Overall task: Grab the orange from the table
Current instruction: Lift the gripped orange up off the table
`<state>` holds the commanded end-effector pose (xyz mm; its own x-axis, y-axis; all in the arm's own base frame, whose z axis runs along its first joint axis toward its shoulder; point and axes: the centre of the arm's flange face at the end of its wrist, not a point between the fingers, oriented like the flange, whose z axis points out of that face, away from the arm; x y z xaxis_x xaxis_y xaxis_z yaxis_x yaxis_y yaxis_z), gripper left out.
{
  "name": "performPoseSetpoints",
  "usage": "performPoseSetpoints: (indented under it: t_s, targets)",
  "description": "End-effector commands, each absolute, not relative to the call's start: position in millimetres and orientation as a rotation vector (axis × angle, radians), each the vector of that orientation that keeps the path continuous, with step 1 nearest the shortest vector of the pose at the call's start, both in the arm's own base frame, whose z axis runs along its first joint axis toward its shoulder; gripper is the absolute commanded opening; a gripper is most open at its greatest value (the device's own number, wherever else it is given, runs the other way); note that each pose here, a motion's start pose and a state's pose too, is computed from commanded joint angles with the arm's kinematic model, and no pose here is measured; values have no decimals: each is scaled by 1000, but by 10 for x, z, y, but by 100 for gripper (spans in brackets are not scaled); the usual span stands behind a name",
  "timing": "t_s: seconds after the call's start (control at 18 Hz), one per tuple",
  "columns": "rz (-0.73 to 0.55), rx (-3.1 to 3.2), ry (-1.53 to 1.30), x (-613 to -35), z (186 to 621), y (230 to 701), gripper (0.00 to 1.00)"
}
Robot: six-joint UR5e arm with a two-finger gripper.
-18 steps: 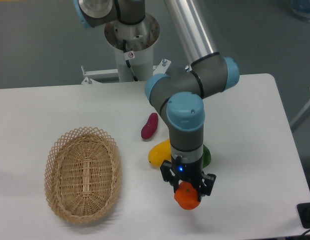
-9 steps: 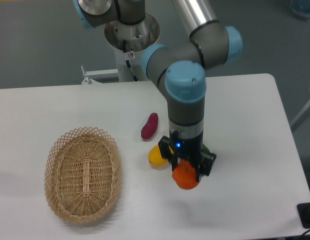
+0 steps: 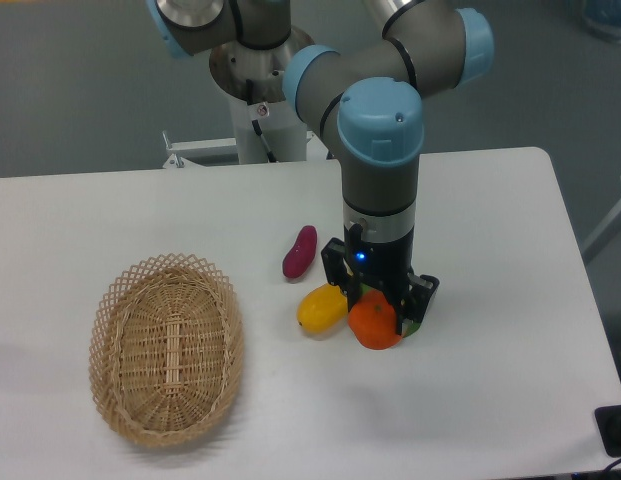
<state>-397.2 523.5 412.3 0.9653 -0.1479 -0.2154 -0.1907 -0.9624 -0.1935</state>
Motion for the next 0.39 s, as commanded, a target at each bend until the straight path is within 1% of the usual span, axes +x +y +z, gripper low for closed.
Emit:
performPoseSetpoints:
  t_s: [0.39]
  targets:
    - [297,-2899,251,-3978,4141,5230,64]
